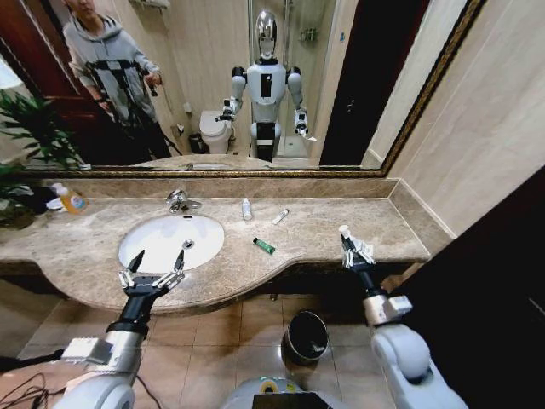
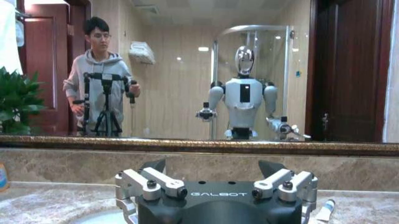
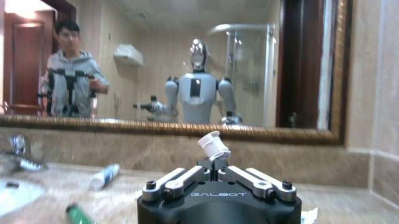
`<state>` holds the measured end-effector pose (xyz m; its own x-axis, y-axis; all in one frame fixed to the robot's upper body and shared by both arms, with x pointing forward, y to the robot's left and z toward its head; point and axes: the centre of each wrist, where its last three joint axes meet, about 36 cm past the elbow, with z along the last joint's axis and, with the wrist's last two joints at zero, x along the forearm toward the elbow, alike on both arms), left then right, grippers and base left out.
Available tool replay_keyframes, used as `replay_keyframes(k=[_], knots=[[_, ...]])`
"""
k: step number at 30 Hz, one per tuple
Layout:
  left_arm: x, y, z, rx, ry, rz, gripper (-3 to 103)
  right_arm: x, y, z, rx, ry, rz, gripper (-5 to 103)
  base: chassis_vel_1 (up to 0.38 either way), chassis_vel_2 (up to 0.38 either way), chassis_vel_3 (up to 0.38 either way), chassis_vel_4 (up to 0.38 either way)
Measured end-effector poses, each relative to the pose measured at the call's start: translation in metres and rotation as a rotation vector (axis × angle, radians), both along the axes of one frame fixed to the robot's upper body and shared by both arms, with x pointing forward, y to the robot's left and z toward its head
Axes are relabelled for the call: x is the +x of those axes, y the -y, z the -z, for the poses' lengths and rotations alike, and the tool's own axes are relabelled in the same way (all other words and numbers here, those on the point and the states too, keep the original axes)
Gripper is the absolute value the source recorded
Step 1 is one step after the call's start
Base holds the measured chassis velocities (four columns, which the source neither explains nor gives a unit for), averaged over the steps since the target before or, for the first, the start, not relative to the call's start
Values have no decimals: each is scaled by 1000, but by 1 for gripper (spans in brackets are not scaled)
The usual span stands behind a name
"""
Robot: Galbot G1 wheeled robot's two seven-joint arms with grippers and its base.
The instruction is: Pick up the trash from the sink and place it in the trash bin.
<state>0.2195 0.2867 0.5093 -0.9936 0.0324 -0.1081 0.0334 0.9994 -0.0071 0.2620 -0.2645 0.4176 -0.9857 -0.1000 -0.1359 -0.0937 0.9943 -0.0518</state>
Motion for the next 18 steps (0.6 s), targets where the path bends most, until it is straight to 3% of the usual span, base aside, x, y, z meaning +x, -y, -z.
replay_keyframes(k=[7, 10, 15, 18], knots=[[0, 0, 0, 0, 0, 0, 100, -43, -2, 27, 3, -51, 36, 2, 0, 0, 0, 0], [0, 0, 0, 0, 0, 0, 100, -60, 5, 64, -44, -137, 49, 2, 0, 0, 0, 0], [0, 0, 0, 0, 0, 0, 100, -75, 3, 92, -70, -190, 57, 2, 0, 0, 0, 0], [0, 0, 0, 0, 0, 0, 100, -95, 2, 131, -123, -226, 42, 2, 0, 0, 0, 0]])
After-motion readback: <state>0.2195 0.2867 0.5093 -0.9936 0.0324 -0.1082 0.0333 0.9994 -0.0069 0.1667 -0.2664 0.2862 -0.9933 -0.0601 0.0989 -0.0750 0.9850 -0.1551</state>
